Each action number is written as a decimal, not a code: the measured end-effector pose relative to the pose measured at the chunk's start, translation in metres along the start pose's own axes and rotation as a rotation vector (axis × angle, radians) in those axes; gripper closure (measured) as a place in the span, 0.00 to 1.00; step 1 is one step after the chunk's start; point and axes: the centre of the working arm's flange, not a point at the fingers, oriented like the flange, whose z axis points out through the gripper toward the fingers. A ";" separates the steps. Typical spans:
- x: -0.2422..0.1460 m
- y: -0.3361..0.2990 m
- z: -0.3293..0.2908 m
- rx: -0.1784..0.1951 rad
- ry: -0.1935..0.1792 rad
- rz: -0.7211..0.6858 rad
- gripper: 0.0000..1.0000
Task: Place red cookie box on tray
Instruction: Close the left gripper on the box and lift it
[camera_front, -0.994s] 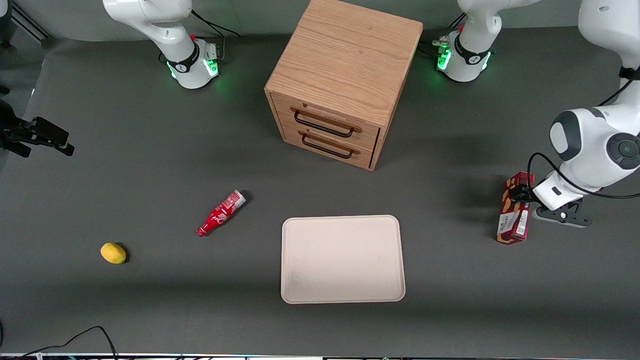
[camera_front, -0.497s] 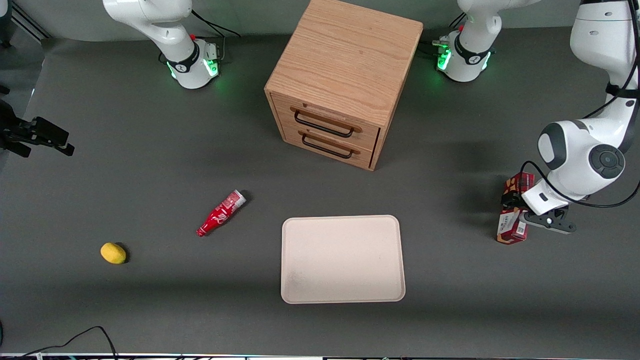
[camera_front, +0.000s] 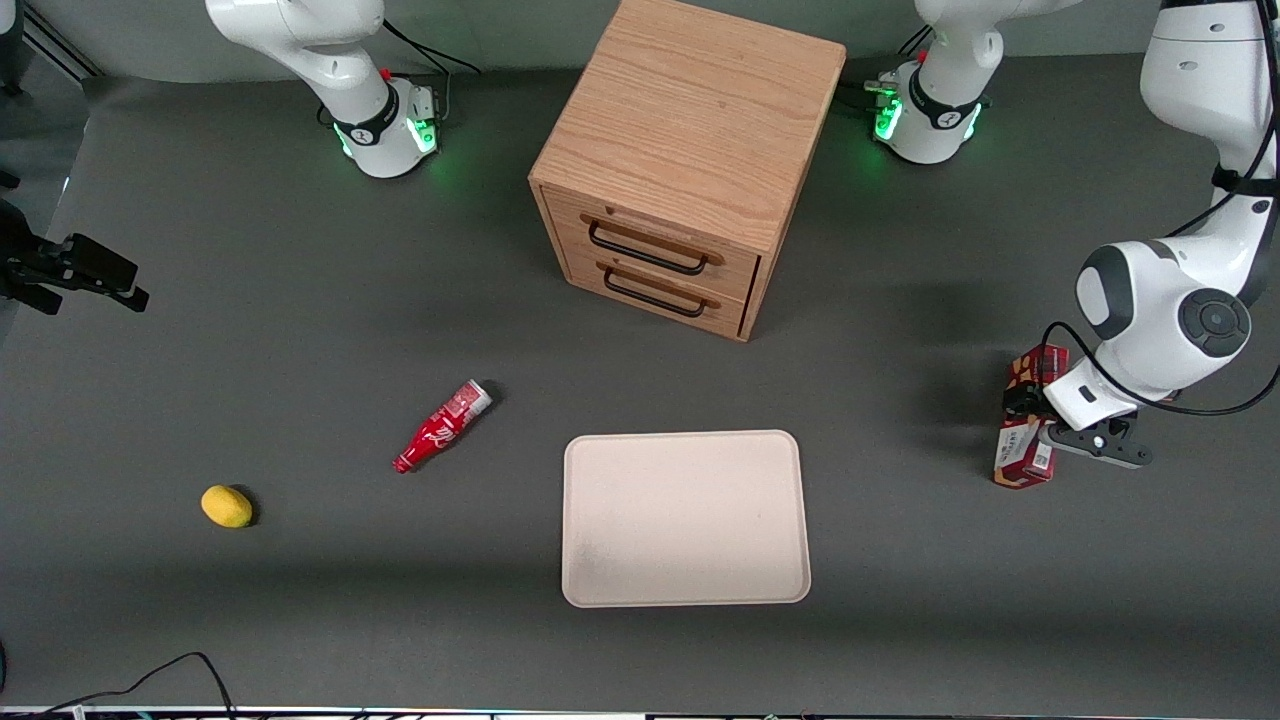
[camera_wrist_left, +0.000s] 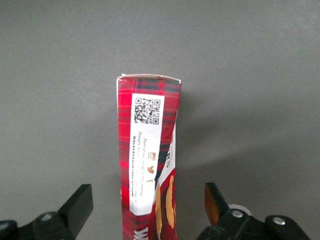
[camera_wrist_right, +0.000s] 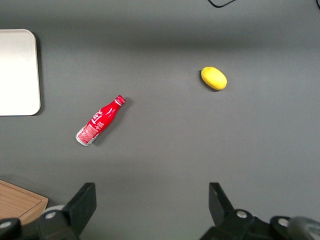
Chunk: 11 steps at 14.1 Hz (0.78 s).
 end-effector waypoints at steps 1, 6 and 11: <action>0.000 0.000 0.000 0.000 0.000 0.000 0.03; 0.000 0.000 0.000 0.000 0.000 0.008 0.50; 0.001 0.000 -0.001 0.001 0.003 0.010 0.93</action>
